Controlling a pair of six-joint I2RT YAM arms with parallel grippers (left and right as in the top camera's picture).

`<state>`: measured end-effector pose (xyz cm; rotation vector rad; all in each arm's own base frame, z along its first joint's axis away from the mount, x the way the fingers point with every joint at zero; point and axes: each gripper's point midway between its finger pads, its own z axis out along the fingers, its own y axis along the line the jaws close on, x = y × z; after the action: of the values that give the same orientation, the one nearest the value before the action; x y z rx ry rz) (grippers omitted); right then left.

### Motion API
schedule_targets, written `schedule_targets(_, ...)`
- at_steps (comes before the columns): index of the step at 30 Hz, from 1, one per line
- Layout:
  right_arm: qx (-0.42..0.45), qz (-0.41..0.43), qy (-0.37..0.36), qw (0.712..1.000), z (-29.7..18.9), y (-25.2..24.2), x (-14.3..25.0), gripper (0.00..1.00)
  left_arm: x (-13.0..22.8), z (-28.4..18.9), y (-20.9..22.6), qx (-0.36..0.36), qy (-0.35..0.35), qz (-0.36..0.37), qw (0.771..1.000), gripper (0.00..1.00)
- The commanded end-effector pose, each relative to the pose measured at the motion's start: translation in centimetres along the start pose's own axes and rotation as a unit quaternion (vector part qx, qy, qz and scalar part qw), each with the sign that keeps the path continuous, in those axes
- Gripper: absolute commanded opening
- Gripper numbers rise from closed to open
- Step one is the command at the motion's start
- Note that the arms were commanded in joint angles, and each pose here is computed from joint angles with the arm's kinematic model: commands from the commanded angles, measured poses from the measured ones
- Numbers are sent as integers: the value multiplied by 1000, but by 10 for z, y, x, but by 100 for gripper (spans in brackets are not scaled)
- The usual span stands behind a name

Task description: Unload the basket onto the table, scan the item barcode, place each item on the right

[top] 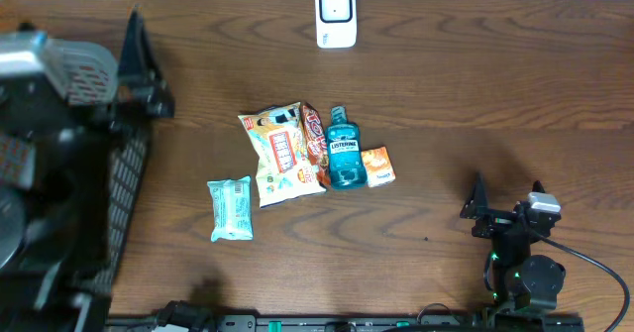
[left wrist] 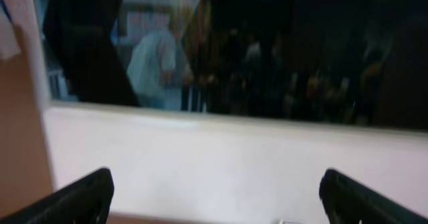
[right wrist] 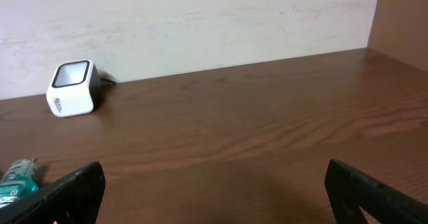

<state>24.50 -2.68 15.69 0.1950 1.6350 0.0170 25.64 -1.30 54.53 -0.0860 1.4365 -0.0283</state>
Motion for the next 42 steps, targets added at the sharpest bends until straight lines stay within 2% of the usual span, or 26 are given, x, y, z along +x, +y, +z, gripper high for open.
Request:
schedule_targets(1,24,-12,-6,1000,0,-8,-2,99,-11,-20,8,-8,-9,33,999,98)
schedule_targets(4,78,-26,-16,997,-2,-26,-7,99,-16,-39,10,3,-17,31,999,98)
schedule_targets(12,69,-20,-17,997,-2,-23,-7,99,-20,-103,6,61,-64,22,996,98)
schedule_targets(18,-22,28,3,999,0,8,1,99,-15,-135,11,61,-95,20,993,98)
schedule_targets(21,-58,111,11,992,-1,20,1,99,-12,-159,15,55,-120,-19,991,98)
schedule_targets(26,-107,167,24,980,-4,38,1,99,-9,-195,1,84,-154,-6,984,98)
schedule_targets(31,-167,171,39,970,-10,58,2,99,-11,-225,3,55,-190,-18,980,98)
schedule_targets(34,-210,168,51,962,-16,73,3,99,-6,-231,4,38,-189,-26,981,98)
schedule_targets(42,-285,164,75,942,-30,97,7,99,-8,-240,3,50,-198,-32,978,98)
